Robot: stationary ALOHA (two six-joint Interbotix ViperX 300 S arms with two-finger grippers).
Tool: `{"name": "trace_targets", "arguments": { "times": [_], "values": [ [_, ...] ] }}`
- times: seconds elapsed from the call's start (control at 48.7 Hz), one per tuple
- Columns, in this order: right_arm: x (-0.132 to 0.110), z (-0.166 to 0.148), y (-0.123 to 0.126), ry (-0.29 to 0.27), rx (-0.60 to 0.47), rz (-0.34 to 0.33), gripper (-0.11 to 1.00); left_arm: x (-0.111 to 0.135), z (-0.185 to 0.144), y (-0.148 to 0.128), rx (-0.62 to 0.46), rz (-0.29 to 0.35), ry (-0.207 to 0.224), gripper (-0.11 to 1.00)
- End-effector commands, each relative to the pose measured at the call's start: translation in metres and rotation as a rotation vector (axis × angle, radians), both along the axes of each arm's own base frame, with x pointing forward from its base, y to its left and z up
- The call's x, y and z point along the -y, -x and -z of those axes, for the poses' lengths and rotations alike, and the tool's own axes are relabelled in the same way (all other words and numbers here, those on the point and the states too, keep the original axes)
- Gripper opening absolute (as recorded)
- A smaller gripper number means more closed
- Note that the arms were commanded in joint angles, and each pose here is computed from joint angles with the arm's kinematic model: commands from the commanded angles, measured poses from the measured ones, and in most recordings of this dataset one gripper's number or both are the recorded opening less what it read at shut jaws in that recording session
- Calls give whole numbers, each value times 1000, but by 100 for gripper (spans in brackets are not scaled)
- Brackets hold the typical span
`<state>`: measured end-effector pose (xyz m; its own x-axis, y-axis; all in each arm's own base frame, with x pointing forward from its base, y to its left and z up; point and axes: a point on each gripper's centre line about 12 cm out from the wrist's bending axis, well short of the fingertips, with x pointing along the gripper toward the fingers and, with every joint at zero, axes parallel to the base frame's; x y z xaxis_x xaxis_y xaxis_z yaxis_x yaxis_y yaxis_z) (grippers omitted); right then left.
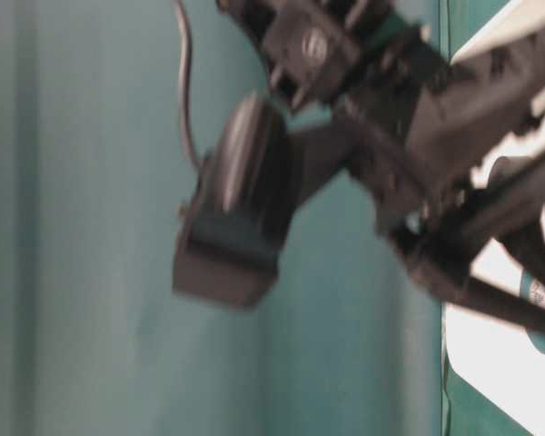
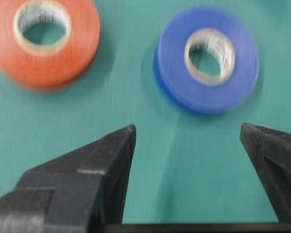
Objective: Put the tape into the white case with the right arm.
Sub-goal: 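Reach the right gripper down to the blue tape roll and grasp it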
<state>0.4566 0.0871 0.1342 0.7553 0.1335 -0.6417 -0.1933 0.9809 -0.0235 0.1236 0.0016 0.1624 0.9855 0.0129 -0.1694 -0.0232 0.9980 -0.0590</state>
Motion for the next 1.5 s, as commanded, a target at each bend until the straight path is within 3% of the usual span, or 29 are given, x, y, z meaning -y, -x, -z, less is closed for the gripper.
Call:
{"name": "trace_targets", "arguments": {
  "times": [0.0, 0.493, 1.479],
  "values": [
    [-6, -17, -16, -12, 56, -9, 62, 0, -5, -1, 9, 0, 0, 0],
    [-15, -17, -53, -24, 105, -11, 62, 0, -5, -1, 9, 0, 0, 0],
    [-11, 30, -68, -5, 27, 10, 62, 0, -5, -1, 9, 0, 0, 0]
  ]
}}
